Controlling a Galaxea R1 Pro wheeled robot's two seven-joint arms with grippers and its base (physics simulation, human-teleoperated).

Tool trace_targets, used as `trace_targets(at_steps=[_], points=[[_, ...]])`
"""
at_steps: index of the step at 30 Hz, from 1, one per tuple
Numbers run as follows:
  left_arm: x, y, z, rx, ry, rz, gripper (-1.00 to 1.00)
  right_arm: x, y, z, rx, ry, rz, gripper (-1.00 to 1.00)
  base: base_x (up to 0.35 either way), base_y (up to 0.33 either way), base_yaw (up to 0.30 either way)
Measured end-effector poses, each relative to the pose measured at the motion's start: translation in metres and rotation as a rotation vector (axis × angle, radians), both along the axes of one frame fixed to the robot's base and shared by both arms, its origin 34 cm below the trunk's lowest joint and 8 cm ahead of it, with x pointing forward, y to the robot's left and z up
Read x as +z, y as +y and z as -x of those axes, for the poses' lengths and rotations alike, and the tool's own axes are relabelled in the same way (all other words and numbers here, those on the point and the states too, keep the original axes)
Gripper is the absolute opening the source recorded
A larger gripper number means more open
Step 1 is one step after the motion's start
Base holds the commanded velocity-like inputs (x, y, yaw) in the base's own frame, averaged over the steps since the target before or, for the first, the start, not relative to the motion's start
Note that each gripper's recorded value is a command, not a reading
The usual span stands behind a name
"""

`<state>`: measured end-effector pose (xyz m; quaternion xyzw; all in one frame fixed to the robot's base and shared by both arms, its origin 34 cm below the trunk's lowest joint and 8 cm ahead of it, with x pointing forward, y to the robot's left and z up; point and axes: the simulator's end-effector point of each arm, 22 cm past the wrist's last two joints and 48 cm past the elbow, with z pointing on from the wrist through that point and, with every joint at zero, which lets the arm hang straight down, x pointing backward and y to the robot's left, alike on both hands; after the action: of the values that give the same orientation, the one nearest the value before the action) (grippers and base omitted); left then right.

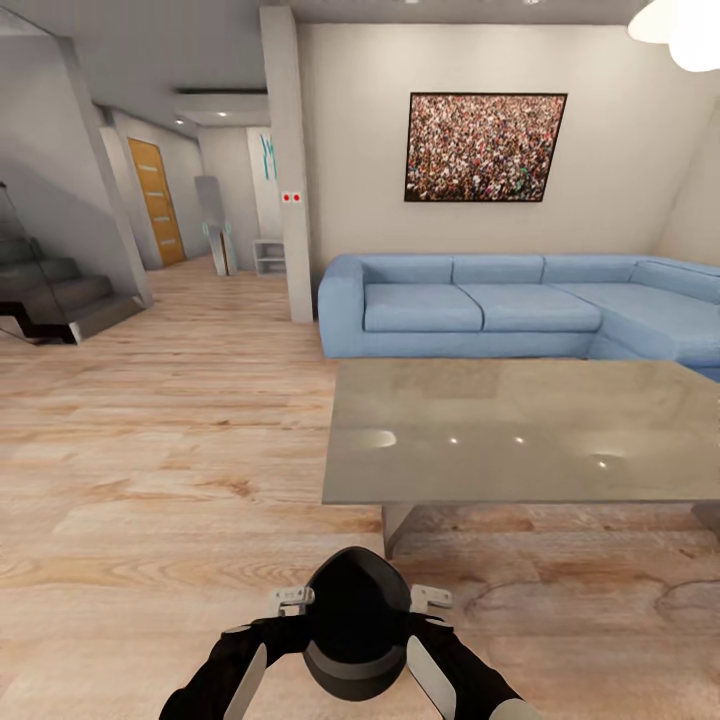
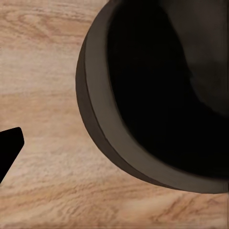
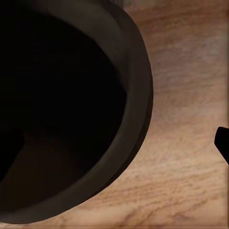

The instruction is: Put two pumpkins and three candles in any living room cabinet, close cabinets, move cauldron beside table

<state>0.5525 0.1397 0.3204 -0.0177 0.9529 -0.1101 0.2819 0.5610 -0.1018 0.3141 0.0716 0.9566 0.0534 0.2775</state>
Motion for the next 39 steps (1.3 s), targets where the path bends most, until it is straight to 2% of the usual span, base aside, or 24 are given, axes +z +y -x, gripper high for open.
trace_targets(at_steps=[11,28,39], points=[[0.024,0.000,-0.006,0.000,0.000,0.000,1.00,0.025,0.000,-0.006,0.000,0.000,-0.001,1.00,-0.021,0.000,0.000],[0.062,0.001,-0.015,0.000,0.001,-0.001,1.00,0.062,0.000,-0.015,-0.002,0.002,-0.001,1.00,-0.288,0.000,0.000],[0.085,0.001,-0.020,0.000,0.001,-0.001,1.00,0.085,0.000,-0.020,-0.001,0.003,-0.001,1.00,-0.042,0.000,0.000]])
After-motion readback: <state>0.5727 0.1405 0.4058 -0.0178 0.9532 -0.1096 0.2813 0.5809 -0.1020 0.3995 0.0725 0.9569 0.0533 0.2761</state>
